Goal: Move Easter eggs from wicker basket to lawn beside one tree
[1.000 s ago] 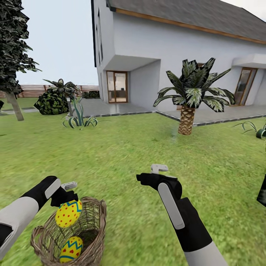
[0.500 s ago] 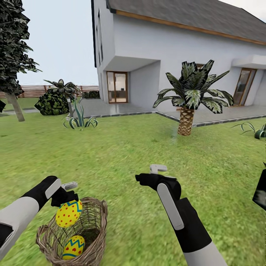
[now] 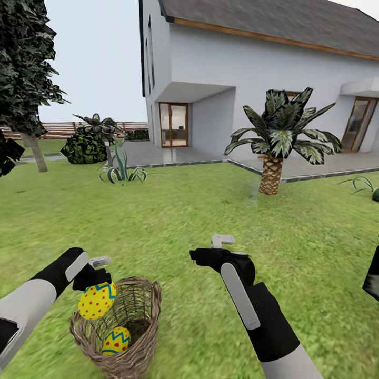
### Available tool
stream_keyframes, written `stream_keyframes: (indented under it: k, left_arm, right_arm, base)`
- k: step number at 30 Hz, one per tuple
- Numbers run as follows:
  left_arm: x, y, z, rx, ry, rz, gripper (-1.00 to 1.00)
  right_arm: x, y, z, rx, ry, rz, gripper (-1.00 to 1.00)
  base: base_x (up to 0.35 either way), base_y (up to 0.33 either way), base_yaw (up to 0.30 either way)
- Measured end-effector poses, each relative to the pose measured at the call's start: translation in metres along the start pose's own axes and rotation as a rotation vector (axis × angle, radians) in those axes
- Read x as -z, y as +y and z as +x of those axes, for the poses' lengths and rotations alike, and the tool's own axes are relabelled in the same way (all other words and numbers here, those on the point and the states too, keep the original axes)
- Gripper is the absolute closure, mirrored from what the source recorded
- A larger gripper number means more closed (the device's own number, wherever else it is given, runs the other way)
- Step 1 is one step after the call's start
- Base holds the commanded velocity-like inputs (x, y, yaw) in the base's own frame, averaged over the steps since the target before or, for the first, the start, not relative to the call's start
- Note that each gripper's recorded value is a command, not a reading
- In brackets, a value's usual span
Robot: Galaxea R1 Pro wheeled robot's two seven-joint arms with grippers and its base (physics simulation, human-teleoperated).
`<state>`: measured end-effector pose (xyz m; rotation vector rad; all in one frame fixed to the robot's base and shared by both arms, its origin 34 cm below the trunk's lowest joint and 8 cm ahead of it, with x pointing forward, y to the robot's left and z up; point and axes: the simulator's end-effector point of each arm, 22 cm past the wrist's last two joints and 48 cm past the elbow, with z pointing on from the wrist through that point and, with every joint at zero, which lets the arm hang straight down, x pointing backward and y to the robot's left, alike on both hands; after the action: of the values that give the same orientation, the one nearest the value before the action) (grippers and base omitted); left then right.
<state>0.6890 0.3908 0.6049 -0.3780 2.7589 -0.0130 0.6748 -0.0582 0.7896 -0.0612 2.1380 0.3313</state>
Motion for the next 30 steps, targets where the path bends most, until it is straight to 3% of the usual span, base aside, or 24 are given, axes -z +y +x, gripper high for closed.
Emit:
stream_keyframes:
  k: [30]
  left_arm:
    - [0.055,-0.006,-0.032,-0.002,-0.003,-0.003,1.00]
  right_arm:
    - [0.023,0.012,-0.056,0.001,0.002,0.000,-1.00]
  base:
    - [-0.008,0.000,0.284]
